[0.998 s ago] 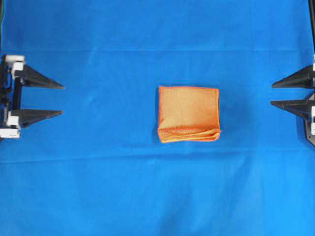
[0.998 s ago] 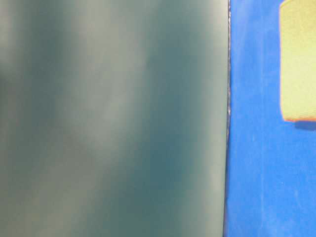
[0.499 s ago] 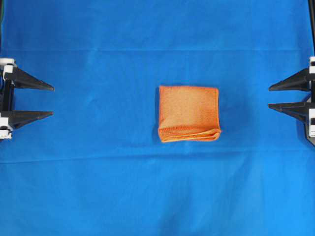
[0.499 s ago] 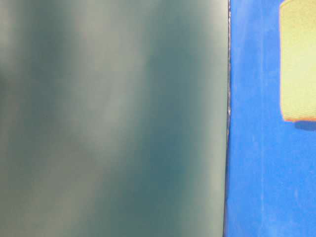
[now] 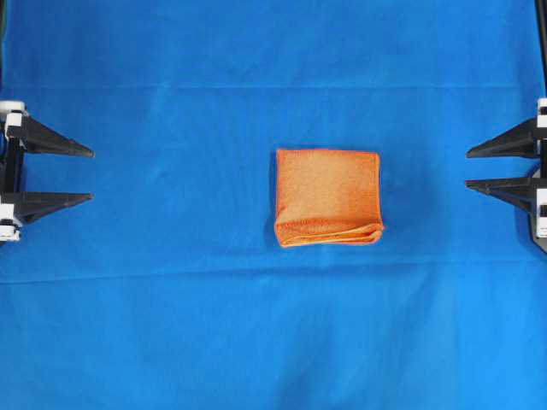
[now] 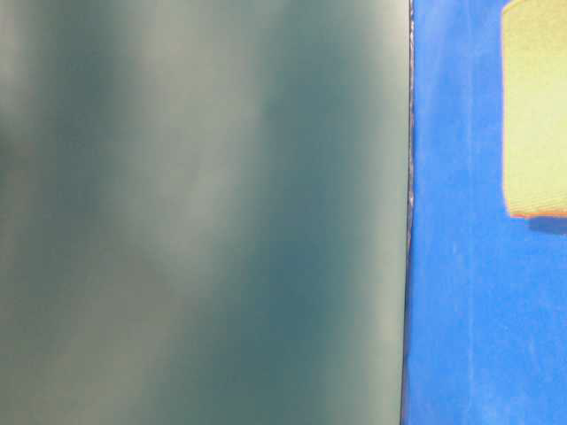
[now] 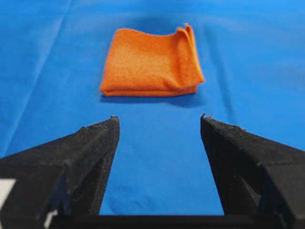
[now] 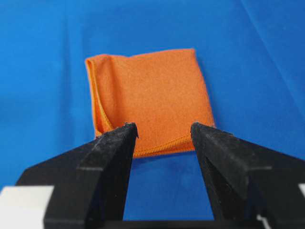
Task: Fold the orange towel.
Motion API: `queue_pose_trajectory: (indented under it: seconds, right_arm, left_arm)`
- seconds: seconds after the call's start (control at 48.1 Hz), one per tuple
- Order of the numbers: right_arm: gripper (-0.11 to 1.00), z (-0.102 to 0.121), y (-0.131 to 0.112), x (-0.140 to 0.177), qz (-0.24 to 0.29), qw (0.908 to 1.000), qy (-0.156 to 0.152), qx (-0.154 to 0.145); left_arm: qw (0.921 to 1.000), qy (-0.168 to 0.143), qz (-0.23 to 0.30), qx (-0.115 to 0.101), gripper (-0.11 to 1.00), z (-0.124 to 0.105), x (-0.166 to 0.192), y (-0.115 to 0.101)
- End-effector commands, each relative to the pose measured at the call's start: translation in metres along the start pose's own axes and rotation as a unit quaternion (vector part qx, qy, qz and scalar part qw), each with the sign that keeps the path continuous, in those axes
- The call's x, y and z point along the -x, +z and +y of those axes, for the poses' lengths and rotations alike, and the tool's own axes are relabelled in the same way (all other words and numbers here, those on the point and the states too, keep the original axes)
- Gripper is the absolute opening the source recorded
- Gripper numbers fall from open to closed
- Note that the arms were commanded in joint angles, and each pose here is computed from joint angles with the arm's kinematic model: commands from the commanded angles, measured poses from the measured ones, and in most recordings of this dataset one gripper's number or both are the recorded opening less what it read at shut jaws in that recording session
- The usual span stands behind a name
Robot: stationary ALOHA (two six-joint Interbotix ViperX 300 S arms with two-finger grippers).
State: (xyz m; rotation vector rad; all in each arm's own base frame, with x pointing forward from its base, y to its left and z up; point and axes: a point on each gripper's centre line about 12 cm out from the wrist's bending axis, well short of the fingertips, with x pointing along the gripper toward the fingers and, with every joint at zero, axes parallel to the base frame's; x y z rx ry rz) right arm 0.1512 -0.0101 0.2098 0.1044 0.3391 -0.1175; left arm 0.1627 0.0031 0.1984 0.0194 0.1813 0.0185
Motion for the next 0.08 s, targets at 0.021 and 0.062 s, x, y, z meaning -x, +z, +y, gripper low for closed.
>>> queue_pose_trajectory:
  seconds: [0.021,0.062]
  right_arm:
    - [0.56,0.0010,0.0051,-0.0006,-0.005,1.0000,0.002,0.000]
    - [0.56,0.0010,0.0051,-0.0006,-0.005,1.0000,0.002,0.000]
  left_arm:
    - [1.0000,0.002,-0.007,0.000,0.63,0.0006,-0.0011,0.0056]
    - [1.0000,0.002,-0.007,0.000,0.63,0.0006,-0.0011,0.0056]
